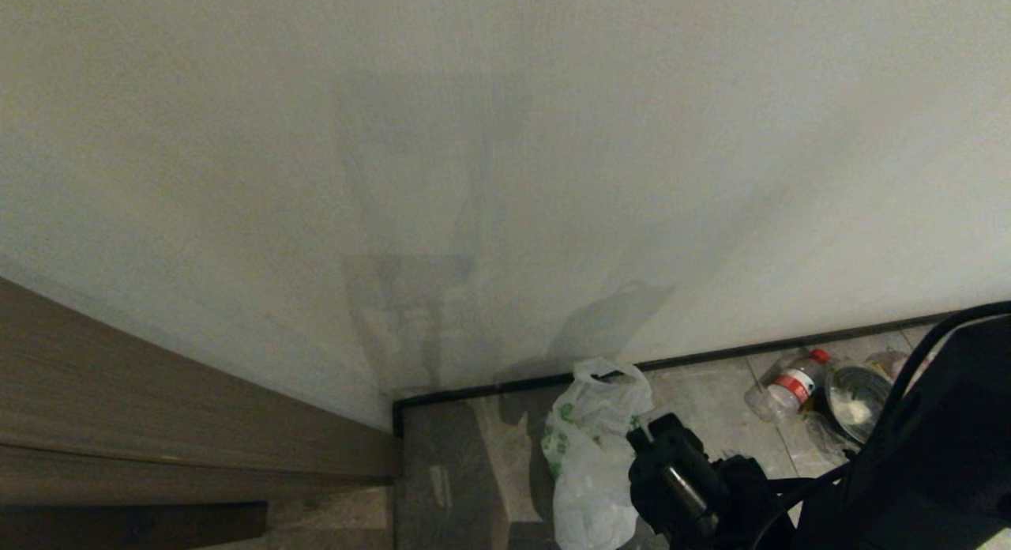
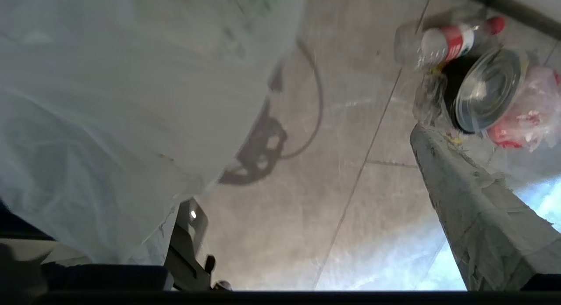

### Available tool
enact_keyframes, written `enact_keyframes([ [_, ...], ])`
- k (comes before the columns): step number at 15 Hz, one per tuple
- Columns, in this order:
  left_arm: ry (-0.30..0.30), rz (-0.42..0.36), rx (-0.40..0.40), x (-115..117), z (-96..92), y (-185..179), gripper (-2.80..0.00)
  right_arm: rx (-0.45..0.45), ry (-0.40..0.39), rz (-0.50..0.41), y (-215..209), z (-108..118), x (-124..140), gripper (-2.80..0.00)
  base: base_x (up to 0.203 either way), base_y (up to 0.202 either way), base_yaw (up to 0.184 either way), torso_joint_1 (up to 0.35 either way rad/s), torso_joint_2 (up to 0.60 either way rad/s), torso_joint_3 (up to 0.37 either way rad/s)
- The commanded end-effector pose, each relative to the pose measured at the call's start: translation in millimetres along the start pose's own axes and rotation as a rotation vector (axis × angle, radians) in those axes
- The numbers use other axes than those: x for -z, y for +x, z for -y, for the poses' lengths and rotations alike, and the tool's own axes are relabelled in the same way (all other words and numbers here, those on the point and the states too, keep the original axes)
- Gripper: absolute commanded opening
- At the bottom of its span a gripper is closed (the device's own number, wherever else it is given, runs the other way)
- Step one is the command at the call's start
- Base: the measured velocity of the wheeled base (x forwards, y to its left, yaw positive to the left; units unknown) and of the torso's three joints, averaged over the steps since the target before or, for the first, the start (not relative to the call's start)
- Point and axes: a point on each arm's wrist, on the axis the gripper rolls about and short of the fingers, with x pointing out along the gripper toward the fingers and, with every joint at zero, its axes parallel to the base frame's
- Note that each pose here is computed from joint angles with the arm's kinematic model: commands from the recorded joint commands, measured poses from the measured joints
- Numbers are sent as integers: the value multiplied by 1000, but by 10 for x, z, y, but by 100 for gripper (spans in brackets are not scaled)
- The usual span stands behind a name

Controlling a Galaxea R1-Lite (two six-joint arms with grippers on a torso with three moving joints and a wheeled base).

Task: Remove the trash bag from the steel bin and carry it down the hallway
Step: Put the trash bag at the door

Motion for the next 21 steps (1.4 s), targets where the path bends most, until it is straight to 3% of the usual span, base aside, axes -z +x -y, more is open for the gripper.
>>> enact_keyframes([
  [1,0,0,0,0,0,0,-280,14,-57,-57,163,-136,149,0,0,0,0,0,0,0],
  [5,0,0,0,0,0,0,-280,14,-140,-136,484,-417,347,0,0,0,0,0,0,0],
  [9,0,0,0,0,0,0,-280,13,-201,-168,574,-496,454,0,0,0,0,0,0,0],
  [14,0,0,0,0,0,0,-280,28,-228,-209,522,-410,597,0,0,0,0,0,0,0],
  [21,0,0,0,0,0,0,-280,19,-179,-165,93,-8,540,0,0,0,0,0,0,0],
])
